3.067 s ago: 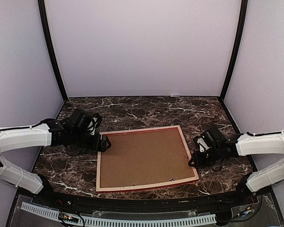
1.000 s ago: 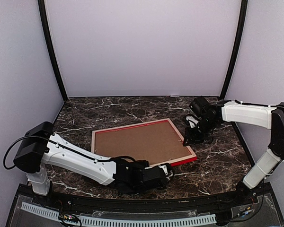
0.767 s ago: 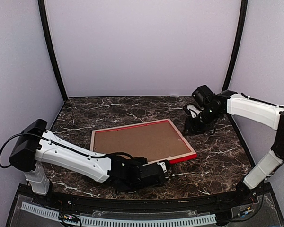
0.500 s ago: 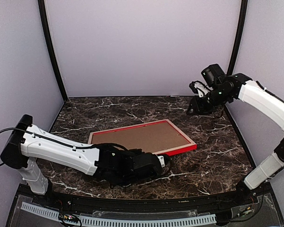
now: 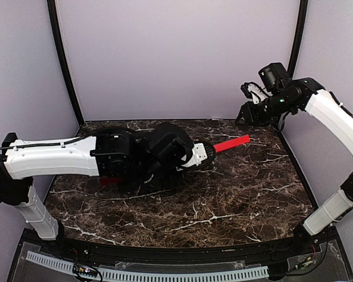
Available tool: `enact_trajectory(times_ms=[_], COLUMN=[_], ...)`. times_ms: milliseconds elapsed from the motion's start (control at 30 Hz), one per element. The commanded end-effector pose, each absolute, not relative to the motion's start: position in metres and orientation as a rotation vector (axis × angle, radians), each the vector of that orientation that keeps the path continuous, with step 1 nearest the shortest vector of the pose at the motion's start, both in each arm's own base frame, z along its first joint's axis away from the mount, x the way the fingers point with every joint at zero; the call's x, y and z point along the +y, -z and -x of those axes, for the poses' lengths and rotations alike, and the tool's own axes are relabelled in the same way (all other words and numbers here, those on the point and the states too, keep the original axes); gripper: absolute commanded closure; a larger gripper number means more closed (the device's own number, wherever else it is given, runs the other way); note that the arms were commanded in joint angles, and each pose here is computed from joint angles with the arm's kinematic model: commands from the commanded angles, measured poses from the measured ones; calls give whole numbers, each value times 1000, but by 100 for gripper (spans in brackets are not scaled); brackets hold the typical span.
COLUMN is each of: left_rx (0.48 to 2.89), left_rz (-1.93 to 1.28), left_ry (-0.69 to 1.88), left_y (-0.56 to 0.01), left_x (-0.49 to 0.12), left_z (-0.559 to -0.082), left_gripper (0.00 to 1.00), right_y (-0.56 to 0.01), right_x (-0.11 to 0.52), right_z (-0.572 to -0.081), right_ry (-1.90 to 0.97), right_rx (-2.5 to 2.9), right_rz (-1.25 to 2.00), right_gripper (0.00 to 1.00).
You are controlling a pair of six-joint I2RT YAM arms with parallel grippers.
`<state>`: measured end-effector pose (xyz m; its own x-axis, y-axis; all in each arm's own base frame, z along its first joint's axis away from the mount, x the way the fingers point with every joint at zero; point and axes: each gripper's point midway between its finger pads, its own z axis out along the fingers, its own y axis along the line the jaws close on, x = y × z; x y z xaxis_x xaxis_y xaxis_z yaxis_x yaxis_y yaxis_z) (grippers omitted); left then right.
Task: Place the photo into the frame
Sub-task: Turn over the photo frame.
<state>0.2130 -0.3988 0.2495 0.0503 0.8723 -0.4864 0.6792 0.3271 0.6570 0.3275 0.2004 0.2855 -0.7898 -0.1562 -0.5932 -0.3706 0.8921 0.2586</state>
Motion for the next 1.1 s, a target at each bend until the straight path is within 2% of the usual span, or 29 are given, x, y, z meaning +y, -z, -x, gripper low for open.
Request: enact_trajectory(times_ms=[0,133,333,733,1067], left_rx=[1659,1672,1707,1732,1718], left_rz=[-1237,-1241,-1151,-1233,-884], left_ry=[4,204,320,463,718], left_y=[-343,-372,-400,-393,-457], left_x=[-387,-376,-341,-328,-310], left_z=[-224,-229,-258,-277,-322], left_gripper=[100,100,100,100,100], right_y=[-323,-346,-377,-402,-383], right_x=[193,193,192,227,214], right_z=[-330,-328,-321,-297,-318], right_ry=[-488,-497,-534,-752,-674], right_rx=[2364,2270,2102,1910,1986], right_rz=[366,403,421,638,480], right_gripper=[55,46,29,24,23])
